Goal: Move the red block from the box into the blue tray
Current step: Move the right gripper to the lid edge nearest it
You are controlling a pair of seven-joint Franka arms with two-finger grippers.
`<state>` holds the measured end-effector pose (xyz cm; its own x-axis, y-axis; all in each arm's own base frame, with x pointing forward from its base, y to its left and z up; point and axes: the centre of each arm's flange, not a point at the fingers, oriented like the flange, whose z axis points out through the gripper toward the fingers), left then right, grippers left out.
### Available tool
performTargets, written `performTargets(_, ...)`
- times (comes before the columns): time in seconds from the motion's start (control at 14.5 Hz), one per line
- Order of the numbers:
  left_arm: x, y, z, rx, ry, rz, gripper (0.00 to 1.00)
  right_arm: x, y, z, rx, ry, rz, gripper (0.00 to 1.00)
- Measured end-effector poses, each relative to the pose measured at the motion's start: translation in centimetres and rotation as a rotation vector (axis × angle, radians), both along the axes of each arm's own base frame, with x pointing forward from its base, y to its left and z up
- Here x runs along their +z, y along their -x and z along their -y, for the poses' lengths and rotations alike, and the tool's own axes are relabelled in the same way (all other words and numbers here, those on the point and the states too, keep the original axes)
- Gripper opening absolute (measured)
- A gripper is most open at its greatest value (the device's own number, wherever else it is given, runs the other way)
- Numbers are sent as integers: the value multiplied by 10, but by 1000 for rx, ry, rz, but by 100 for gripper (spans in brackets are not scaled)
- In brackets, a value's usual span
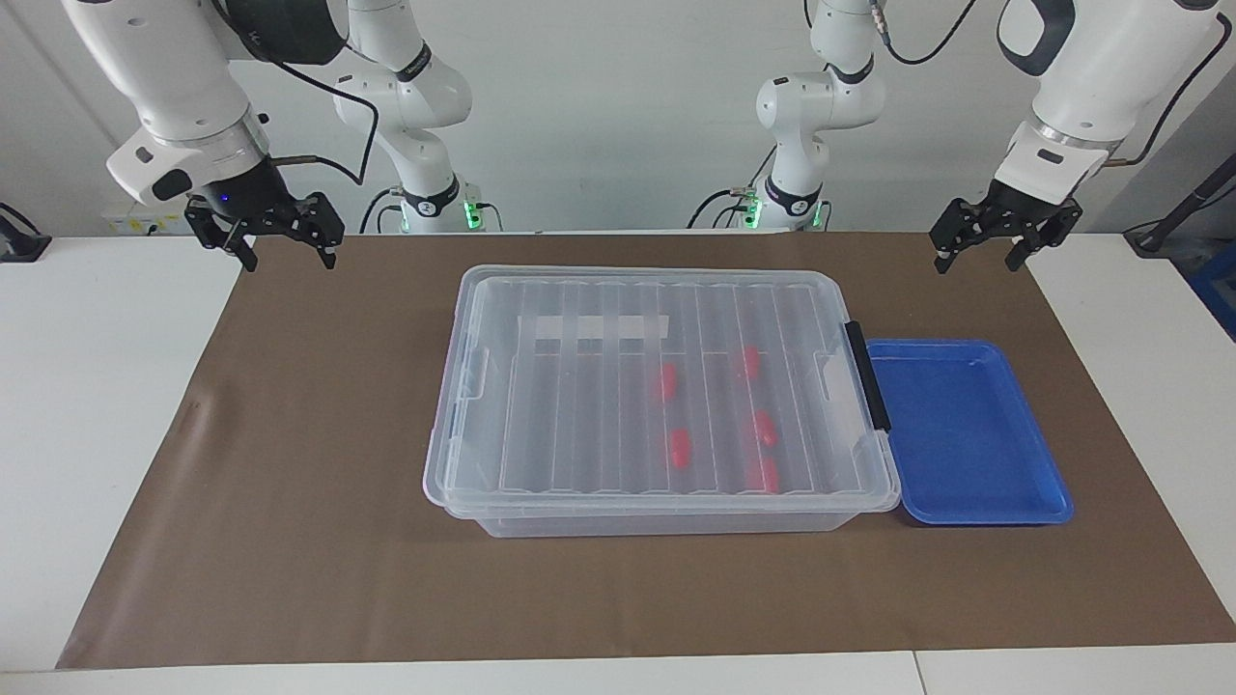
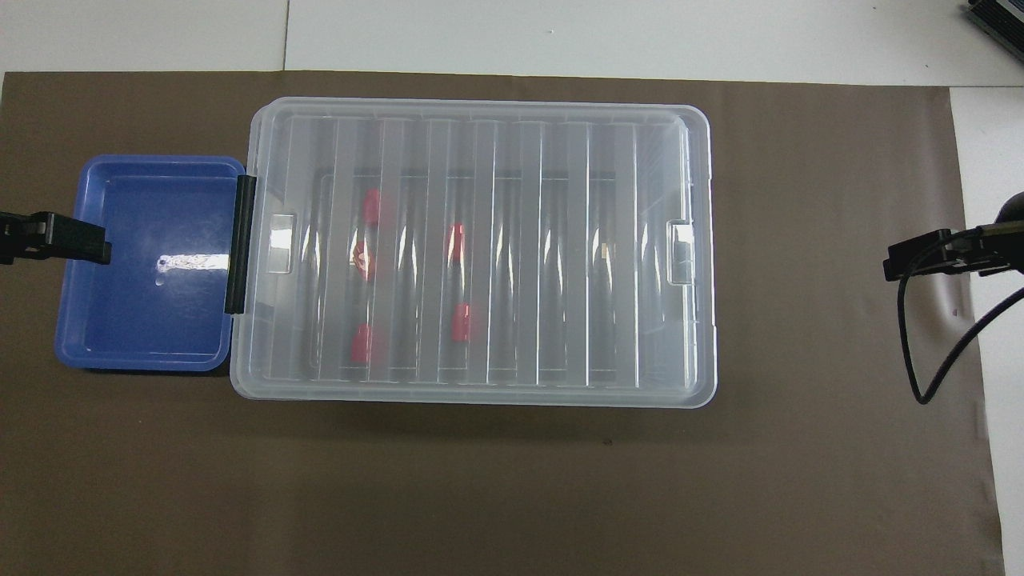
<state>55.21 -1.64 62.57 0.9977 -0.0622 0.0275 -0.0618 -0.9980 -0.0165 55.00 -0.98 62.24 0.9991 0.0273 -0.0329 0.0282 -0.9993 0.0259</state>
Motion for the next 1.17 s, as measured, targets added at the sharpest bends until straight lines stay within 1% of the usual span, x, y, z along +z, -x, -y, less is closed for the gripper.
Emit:
performTargets(0.28,0,0,0,0,0,1,100,-1,0,-2,3,0,-1,100)
performTargets(0.35,0,0,0,0,0,1,100,-1,-1,-3,6,-1,5,100)
performTargets(0.48,-1,0,0,0,0,0,100,-6,-5,-12,15,-3,34,100)
performTargets(0.62,-1,0,0,0,0,-1,100,-26,-10,-35,8,-7,72,100)
performTargets(0.76,-1,0,0,0,0,-1,100,-54,-13,-68,-11,-15,114,100)
performTargets(0.9,-1,-1,0,0,0,5,100,-77,-13,-99,-16,-25,143,100)
performTargets(1.04,-1,-2,0,-1,0,14,100,-95,-15,-123,-12,-31,157,100)
performTargets(1.17,0,-3,2,-3,1,23,100,-112,-19,-135,-17,-49,155,100)
